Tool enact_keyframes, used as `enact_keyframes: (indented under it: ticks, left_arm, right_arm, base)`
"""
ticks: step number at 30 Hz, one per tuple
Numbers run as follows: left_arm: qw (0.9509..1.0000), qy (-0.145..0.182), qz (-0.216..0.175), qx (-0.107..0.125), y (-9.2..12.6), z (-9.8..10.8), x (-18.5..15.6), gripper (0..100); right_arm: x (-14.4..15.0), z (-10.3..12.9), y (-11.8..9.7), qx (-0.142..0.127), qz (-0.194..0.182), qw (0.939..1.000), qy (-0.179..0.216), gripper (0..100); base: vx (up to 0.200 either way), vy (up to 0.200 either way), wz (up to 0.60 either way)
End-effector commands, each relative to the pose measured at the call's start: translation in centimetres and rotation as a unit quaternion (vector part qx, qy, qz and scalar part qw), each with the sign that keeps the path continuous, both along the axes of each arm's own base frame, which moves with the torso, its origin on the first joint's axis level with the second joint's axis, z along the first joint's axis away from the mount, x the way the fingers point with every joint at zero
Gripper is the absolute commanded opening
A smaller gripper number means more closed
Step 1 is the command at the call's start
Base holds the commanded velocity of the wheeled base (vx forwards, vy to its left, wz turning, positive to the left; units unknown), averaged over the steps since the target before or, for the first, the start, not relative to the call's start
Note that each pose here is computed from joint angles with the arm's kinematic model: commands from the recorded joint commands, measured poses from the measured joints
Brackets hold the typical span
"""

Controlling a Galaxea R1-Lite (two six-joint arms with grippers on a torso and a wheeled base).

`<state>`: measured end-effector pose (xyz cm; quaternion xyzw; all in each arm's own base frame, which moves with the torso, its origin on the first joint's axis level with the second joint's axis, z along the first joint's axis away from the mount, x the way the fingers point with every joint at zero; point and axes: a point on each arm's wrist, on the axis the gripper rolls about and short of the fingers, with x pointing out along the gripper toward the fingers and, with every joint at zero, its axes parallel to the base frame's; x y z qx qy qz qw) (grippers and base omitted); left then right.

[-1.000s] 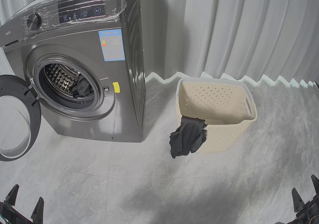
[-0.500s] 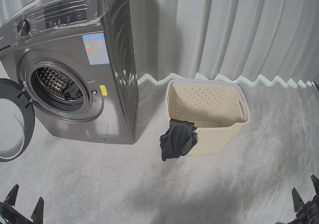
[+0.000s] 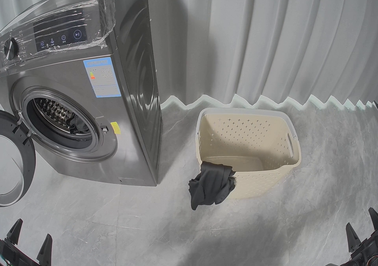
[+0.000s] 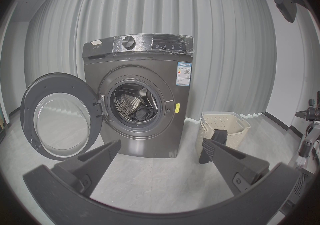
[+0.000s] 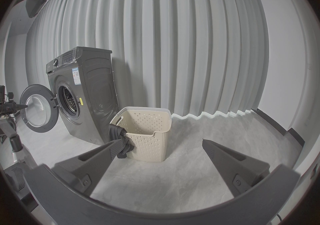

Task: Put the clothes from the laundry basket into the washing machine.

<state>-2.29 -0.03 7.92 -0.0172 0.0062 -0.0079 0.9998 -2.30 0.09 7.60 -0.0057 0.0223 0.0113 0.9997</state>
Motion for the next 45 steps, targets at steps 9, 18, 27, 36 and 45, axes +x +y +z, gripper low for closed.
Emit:
enact_keyframes:
  ticks: [9, 18, 27, 36, 45]
  left_arm:
    - [1.0000, -0.001, 0.000, 0.000, 0.0, -0.3, 0.0, 100]
    - [1.0000, -0.002, 0.000, 0.000, 0.0, -0.3, 0.0, 100]
    - [1.0000, -0.002, 0.000, 0.000, 0.0, -0.3, 0.0, 100]
    - [1.0000, -0.001, 0.000, 0.000, 0.0, -0.3, 0.0, 100]
    - [1.0000, -0.001, 0.000, 0.000, 0.0, -0.3, 0.0, 100]
  right_arm:
    - [-0.1, 0.9, 0.0, 0.006, 0.000, 0.9989, -0.047, 100]
    - [2.0, 11.6, 0.3, 0.022, 0.122, 0.9921, -0.016, 100]
    - [10.9, 10.2, 2.3, 0.033, 0.228, 0.9564, 0.180, 100]
    - [17.1, 7.7, 6.4, 0.088, 0.279, 0.9193, 0.263, 100]
    - [20.4, 4.3, 11.0, 0.104, 0.245, 0.9151, 0.303, 100]
  base:
    - [0.000, 0.000, 0.00]
    - [0.000, 0.000, 0.00]
    - [0.000, 0.000, 0.00]
    - [0.000, 0.000, 0.00]
    - [0.000, 0.000, 0.00]
